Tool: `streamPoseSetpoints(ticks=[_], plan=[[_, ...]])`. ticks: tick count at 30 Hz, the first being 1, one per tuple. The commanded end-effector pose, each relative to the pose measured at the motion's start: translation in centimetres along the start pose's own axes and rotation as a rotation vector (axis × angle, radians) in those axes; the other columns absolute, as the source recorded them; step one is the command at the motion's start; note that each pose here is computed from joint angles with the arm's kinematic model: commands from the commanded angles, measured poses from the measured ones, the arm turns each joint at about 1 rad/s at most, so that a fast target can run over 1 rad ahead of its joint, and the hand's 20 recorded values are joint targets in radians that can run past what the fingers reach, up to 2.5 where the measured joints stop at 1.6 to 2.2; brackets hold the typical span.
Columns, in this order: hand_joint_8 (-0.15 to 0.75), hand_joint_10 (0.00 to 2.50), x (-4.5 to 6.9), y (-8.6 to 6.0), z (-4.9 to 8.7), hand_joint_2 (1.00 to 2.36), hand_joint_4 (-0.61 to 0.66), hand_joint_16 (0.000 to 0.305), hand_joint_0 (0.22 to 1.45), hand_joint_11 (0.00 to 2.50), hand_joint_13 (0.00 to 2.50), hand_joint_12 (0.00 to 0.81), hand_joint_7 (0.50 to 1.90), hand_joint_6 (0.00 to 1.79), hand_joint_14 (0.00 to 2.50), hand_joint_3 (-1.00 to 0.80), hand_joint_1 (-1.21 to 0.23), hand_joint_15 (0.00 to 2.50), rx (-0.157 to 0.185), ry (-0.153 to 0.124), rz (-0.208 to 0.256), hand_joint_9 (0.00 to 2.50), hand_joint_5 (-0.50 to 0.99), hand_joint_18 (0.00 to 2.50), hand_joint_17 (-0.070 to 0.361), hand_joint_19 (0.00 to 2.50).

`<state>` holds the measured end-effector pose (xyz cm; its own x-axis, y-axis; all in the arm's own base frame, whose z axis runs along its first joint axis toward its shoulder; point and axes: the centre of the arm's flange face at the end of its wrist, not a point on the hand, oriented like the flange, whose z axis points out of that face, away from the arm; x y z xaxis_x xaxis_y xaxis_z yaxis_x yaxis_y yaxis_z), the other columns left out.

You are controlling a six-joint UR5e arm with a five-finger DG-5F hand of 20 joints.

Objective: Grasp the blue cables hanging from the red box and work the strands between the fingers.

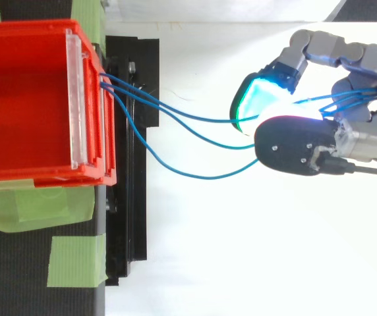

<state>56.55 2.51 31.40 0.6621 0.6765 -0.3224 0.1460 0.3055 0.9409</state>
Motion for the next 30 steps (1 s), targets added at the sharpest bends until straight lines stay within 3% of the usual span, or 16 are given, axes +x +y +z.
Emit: streamPoseSetpoints(ticks=[1,7,17,25,30], plan=[[0.478,2.5,0.02,0.08,0.1,1.01,0.28,0.255,0.78,2.5,1.94,0.586,1.46,0.01,2.5,-0.71,-0.63,1.6,-0.003,-0.004,0.012,1.74,0.44,2.5,0.191,0.58],[0.478,2.5,-0.03,0.13,0.26,1.01,0.28,0.255,0.76,2.5,1.94,0.586,1.46,0.01,2.5,-0.81,-0.63,1.6,-0.006,-0.009,0.027,1.74,0.43,2.5,0.191,0.58],[0.478,2.5,-0.32,-0.02,0.45,1.01,0.28,0.255,0.77,2.5,1.94,0.586,1.46,0.01,2.5,-0.82,-0.63,1.6,0.003,-0.027,0.024,1.74,0.43,2.5,0.191,0.58],[0.478,2.5,-0.62,-0.23,0.44,1.02,0.27,0.255,0.87,2.5,1.94,0.586,1.46,0.01,2.5,-0.62,-0.68,1.6,0.025,-0.058,0.012,1.74,0.43,2.5,0.191,0.58],[0.478,2.5,-0.57,-0.21,0.37,1.02,0.29,0.255,0.9,2.5,1.94,0.586,1.46,0.01,2.5,-0.51,-0.69,1.6,0.025,-0.057,0.01,1.74,0.42,2.5,0.191,0.58]])
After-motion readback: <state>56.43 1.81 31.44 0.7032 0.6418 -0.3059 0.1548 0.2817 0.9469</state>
